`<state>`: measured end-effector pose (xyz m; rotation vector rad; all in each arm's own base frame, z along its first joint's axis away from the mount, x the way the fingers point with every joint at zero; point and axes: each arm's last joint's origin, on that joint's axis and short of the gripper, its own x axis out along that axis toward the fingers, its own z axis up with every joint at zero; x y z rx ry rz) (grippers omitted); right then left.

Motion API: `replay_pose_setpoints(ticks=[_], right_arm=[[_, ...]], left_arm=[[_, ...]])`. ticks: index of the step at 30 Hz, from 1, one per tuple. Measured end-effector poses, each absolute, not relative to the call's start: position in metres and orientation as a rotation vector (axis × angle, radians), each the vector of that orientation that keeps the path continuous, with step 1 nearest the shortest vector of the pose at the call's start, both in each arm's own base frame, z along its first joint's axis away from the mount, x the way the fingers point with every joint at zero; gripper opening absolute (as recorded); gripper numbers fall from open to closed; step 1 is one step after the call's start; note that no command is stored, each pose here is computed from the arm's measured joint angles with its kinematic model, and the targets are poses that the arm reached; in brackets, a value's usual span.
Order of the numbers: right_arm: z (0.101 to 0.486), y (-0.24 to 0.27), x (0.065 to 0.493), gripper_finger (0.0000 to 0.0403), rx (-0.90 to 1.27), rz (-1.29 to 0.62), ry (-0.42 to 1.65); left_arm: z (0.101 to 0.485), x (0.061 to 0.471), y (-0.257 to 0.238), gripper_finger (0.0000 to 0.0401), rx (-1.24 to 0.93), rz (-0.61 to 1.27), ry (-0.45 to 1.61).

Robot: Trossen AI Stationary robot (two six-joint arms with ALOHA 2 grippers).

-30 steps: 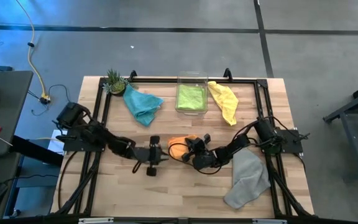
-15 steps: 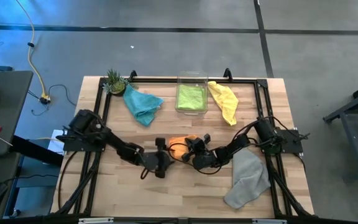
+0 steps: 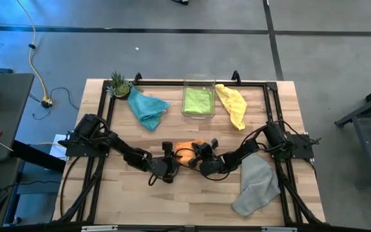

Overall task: Fold microfiber towels
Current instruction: Stack the orange microfiber cloth on top of the green microfiber cloth in the transparent bin

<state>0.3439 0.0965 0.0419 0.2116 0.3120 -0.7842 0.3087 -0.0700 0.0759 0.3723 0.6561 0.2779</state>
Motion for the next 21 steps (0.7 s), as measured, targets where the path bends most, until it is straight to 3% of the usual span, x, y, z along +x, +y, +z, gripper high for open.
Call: replay_pose_setpoints(ticks=[7, 17, 21], right_arm=[[0.049, 0.104, 0.343, 0.0019, 0.062, -0.730, 0.360], [0.122, 0.115, 0.322, 0.0165, -0.136, -0.324, 0.668], [0.154, 0.122, 0.308, 0.0219, -0.204, -0.228, 0.677]], left_arm=[[0.075, 0.309, -0.070, 0.0014, 0.398, 0.265, 0.664], [0.076, 0.308, -0.069, 0.0005, 0.340, 0.264, 0.657], [0.076, 0.309, -0.066, 0.0006, 0.292, 0.268, 0.645]])
